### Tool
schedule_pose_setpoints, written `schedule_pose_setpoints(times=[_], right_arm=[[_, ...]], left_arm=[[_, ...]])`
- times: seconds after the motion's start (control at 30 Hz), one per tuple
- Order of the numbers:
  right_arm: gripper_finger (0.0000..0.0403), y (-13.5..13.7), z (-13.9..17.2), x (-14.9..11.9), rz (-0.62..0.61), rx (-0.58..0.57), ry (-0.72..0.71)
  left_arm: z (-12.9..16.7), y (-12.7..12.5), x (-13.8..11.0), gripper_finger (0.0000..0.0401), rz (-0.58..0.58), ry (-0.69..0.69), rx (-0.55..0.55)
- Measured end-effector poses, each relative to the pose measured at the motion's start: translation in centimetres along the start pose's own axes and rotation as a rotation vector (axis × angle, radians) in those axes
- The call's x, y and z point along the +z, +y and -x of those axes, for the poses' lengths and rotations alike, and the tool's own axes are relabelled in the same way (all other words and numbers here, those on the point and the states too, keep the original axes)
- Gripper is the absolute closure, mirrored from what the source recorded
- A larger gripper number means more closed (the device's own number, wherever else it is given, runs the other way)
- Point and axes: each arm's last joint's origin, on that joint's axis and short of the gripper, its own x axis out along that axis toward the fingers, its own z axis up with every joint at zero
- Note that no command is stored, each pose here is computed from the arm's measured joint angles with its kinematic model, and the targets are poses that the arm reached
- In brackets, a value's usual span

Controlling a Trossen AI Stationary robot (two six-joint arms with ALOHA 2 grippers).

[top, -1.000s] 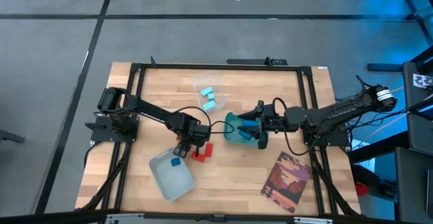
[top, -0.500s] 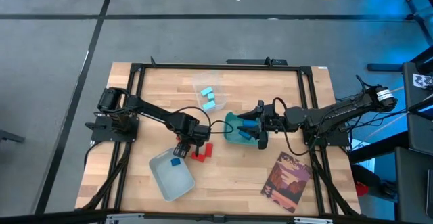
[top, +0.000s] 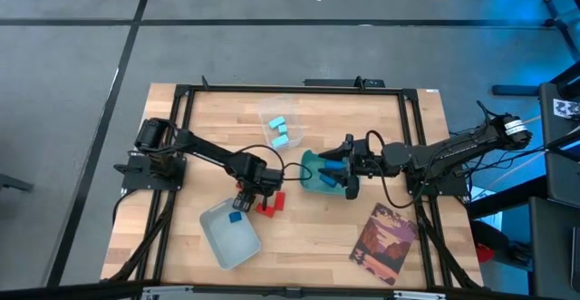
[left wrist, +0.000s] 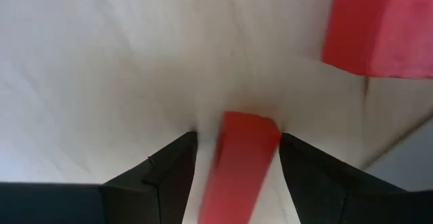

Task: Sort & place blocks by color
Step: Put the red block into the gray bin

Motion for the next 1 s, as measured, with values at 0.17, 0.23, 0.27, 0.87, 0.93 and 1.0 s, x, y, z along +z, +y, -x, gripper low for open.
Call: schedule_pose_setpoints(times=[0.17, 0.23, 0.27, 0.87, 0.93, 1.0], right_arm=[[0.0162, -0.01, 0.0, 0.08, -0.001, -0.011, -0.01], [0.0162, 0.0, 0.0, 0.11, -0.002, -0.01, -0.013], [0.0162, 0.0, 0.0, 0.11, -0.002, -0.01, -0.013], [0.0162, -0.01, 0.0, 0.11, -0.003, -0.01, -0.013], [0.0162, -0.01, 0.0, 0.11, -0.004, -0.01, -0.013], [0.0162, -0.01, 0.0, 0.11, -0.004, -0.01, -0.013]], left_arm=[[-0.09, 0.04, 0.07, 0.0195, -0.001, -0.003, 0.01], [-0.11, 0.06, 0.06, 0.0195, -0.005, -0.003, 0.01], [-0.11, 0.05, 0.07, 0.0196, -0.009, -0.003, 0.015], [0.08, 0.3, 0.13, 0.0309, -0.017, -0.021, 0.038], [0.08, 0.29, 0.13, 0.0309, -0.015, -0.02, 0.038], [0.09, 0.29, 0.13, 0.0309, -0.015, -0.021, 0.038]])
